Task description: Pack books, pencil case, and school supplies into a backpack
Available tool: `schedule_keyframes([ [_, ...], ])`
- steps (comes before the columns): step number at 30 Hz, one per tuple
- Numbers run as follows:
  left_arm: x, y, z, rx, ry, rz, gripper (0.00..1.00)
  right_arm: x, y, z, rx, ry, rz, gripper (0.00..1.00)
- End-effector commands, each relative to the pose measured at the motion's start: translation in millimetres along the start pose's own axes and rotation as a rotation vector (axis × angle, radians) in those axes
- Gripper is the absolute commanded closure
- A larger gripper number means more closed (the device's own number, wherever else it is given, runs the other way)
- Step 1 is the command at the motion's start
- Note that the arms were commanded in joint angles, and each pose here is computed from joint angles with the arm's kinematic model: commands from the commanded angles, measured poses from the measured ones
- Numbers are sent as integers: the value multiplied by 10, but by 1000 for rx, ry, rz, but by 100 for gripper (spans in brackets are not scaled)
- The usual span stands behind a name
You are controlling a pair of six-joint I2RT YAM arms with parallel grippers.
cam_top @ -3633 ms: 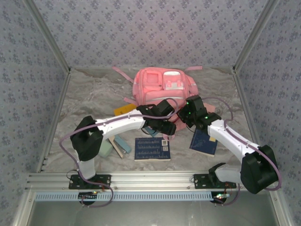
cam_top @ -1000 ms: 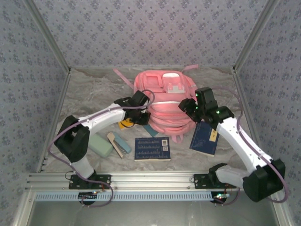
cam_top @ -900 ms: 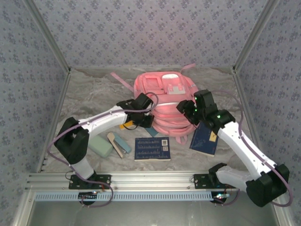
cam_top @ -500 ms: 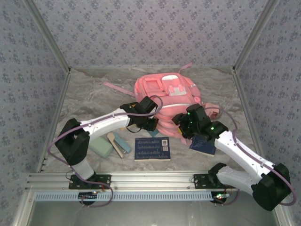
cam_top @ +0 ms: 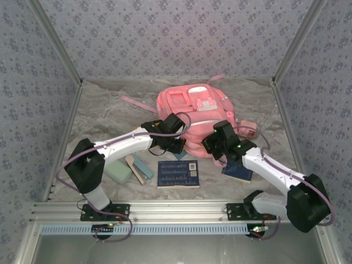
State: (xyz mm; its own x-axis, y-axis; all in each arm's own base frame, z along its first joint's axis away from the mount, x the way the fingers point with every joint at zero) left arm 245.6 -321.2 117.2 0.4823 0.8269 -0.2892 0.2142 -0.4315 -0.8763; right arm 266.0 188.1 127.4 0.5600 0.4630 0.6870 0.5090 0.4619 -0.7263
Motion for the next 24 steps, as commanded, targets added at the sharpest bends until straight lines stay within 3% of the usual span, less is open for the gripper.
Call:
schedule_keyframes([
  [1,-70,-240,-101,-63,44,9,100,296,-114,-124,-66,-45,-77,100],
  [6,249,-280,-158,-68,-9,-64,100,207,-242,-225,-120,-67,-42,100],
  [24,1201,-144,-744,-96,-185,-161,100,283,-276,-244,-75,-130,-62,100],
])
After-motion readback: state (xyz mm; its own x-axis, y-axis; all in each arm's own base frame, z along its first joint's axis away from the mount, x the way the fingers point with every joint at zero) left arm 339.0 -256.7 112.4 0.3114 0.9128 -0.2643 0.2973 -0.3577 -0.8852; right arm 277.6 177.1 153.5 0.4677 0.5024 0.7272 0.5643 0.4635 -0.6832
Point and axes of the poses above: each hand's point on the last joint's axis, 136 mm out from that joint toward the fingers, its own y axis out along the fingers, its own x axis along the line the jaws close on, z = x × y, the point moved 1 cm from there along -y, back along the fingers, and after that the axes turned 1 degree about y, right-handed, at the moved point
